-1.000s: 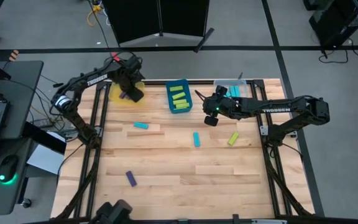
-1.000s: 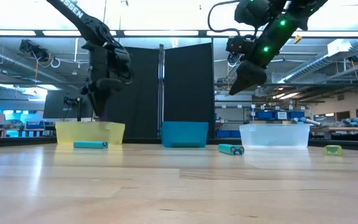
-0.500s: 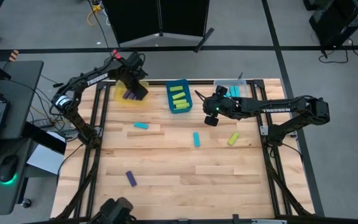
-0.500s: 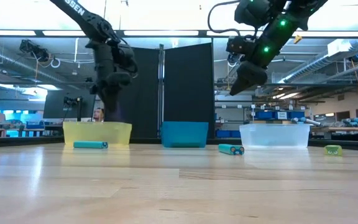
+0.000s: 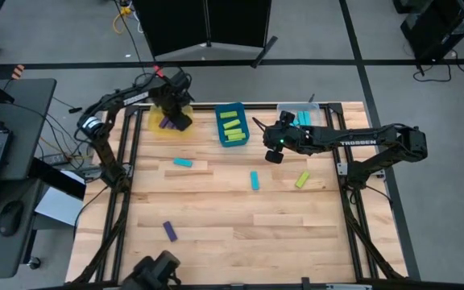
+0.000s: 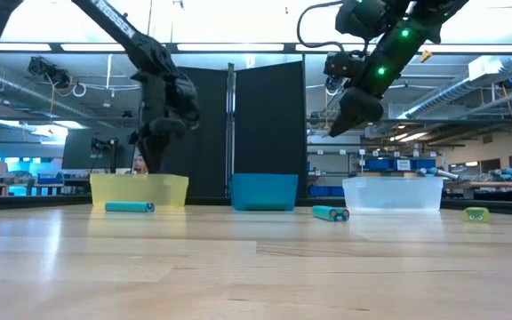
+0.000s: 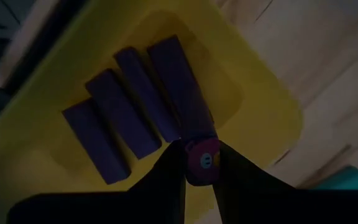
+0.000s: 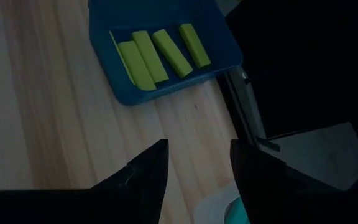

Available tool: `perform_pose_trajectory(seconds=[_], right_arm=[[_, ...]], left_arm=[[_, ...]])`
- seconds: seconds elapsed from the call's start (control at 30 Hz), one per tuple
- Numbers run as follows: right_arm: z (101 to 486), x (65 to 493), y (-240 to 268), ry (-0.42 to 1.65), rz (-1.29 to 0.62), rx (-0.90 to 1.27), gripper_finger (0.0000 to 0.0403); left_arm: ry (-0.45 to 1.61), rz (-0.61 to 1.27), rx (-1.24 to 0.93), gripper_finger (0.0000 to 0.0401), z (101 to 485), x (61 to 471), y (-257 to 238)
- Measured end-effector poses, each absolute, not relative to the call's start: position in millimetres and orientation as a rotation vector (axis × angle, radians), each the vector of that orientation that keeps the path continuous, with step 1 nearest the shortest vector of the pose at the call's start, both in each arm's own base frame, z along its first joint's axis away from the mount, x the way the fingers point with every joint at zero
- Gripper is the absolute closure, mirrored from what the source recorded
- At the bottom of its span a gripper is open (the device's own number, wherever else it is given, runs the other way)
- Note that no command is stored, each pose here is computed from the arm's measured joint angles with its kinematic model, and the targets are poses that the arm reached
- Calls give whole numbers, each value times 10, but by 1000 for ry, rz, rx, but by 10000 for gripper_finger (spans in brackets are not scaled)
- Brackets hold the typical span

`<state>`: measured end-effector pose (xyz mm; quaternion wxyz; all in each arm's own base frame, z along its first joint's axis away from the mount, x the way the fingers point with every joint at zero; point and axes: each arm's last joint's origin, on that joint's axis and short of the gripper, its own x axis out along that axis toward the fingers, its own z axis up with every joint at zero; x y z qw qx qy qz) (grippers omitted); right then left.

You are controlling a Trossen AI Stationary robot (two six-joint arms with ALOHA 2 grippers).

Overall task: Sort blocks
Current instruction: Put the violet block into the yellow bin, then put the blue block into the transparent bin

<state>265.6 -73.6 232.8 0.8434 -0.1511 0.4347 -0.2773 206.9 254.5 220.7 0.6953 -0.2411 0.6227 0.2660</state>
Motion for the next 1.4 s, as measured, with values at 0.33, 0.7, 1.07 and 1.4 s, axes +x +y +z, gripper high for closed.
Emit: perform_pose_trajectory(seconds=[0.33,0.7,1.07,1.4], right_arm=[[2324,2651,-735,926,-582,-323,220],[2324,2645,-755,931,-583,-330,220],[2323,2628,-816,936,-596,-319,221],[2318,2627,-824,934,-564,-300,245]], left_arm=[[1393,579,-516,281,2133,2119,2596],[1274,639,-456,206,2317,2169,2655],[1233,646,-403,204,2478,2120,2597],[1087,598,-360,236,2144,2108,2381]])
